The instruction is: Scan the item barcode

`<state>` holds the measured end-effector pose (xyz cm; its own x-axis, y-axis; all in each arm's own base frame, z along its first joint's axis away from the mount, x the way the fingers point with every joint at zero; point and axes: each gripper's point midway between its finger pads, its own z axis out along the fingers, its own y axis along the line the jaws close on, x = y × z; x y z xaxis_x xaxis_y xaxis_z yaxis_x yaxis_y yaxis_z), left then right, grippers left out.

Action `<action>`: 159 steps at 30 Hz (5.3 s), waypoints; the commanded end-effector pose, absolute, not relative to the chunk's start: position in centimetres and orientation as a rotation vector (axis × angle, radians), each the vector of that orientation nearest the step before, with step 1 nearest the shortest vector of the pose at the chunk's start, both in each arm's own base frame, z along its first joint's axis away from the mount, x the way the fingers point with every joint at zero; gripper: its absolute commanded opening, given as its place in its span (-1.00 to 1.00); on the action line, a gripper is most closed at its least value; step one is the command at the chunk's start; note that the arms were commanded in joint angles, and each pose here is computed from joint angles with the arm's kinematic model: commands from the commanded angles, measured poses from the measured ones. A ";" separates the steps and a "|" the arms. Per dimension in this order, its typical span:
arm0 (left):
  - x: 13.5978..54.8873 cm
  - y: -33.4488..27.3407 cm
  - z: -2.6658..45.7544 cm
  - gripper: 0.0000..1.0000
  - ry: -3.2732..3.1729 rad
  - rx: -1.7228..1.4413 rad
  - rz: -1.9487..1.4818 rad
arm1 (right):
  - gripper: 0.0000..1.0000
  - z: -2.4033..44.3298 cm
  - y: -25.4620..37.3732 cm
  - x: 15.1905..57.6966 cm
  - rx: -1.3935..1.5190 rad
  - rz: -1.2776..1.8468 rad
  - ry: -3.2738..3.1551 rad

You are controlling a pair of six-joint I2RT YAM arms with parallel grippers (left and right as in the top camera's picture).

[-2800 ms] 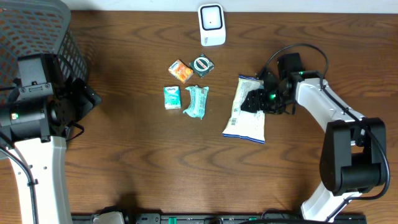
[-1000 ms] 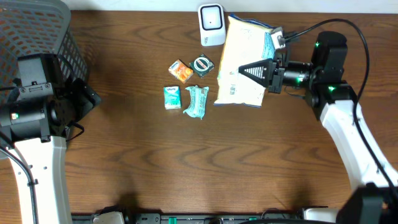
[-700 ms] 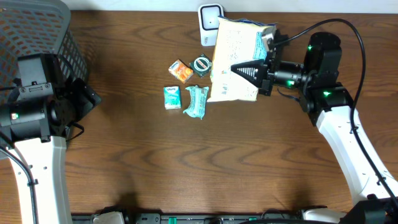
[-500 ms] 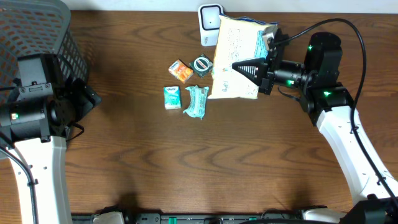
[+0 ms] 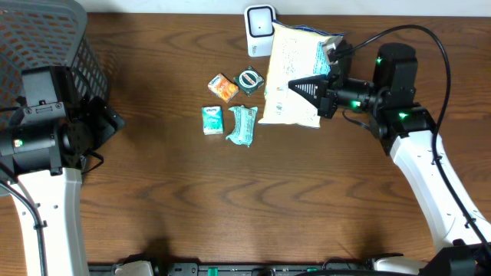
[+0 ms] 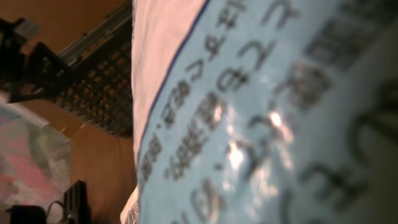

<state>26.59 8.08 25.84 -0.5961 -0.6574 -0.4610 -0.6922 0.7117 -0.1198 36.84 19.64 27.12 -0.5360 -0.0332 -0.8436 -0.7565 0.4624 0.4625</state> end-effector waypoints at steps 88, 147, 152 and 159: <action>26.5 8.2 25.9 0.96 2.430 -1.048 0.099 | 0.94 3.9 9.4 37.0 -0.320 0.055 2.972; 26.5 8.2 25.9 0.95 2.430 -1.048 0.099 | -0.98 18.8 24.4 66.1 -0.130 0.389 1.918; 26.6 8.2 25.9 0.95 2.430 -1.048 0.099 | -0.98 19.0 24.4 66.2 -0.148 0.376 1.908; 26.5 8.2 25.9 0.95 2.430 -1.048 0.099 | -0.98 22.1 19.9 66.7 -0.094 0.273 1.896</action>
